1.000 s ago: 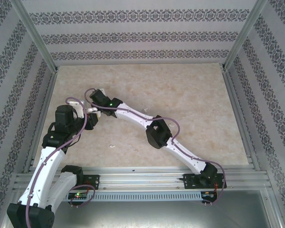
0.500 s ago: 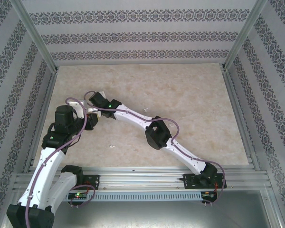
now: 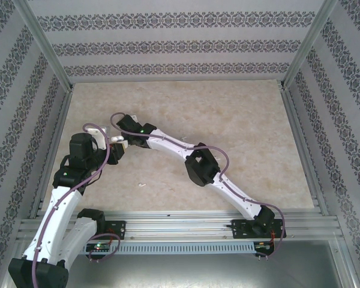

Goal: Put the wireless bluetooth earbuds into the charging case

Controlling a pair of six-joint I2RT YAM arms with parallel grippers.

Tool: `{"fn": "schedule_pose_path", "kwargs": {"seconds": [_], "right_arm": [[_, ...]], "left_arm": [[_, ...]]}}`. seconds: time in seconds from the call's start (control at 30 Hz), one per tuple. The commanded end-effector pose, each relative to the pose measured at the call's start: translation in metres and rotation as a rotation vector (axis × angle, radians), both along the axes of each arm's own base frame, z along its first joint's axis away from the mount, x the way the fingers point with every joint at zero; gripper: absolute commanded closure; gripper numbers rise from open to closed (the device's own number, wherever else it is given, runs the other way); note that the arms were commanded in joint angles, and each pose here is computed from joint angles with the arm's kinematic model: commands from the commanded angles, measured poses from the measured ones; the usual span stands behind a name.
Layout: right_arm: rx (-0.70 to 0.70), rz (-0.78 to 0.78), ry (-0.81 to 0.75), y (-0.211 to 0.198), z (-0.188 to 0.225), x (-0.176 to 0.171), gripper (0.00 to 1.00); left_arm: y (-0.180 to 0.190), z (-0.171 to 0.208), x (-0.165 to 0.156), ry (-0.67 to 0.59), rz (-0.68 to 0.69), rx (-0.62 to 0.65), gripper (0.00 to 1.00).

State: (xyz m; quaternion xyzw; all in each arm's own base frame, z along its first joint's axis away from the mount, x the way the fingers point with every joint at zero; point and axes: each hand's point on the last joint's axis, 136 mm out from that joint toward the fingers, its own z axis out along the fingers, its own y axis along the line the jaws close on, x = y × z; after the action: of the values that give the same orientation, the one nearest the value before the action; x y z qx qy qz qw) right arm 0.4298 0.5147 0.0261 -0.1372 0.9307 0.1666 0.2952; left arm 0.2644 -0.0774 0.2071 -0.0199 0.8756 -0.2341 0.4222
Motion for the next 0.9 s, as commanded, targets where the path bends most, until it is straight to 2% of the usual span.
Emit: {"fn": "schedule_pose_path", "kwargs": {"seconds": [0.0,0.23,0.5,0.87], "right_arm": [[-0.053,-0.026,0.084,-0.027,-0.006,-0.004,0.81],[-0.077,-0.024,0.143,-0.045,-0.005,-0.012,0.84],[-0.121,-0.086,0.184,-0.085,0.007,-0.027,0.84],[-0.009,-0.184,0.165,-0.132,0.058,-0.037,0.84]], "left_arm": [[-0.006,0.010,-0.002,-0.022,-0.026,-0.016,1.00],[-0.008,0.011,-0.001,-0.024,-0.032,-0.024,1.00],[-0.021,0.010,0.003,-0.040,-0.095,-0.076,1.00],[-0.050,0.020,0.006,-0.152,-0.268,-0.180,1.00]]}}
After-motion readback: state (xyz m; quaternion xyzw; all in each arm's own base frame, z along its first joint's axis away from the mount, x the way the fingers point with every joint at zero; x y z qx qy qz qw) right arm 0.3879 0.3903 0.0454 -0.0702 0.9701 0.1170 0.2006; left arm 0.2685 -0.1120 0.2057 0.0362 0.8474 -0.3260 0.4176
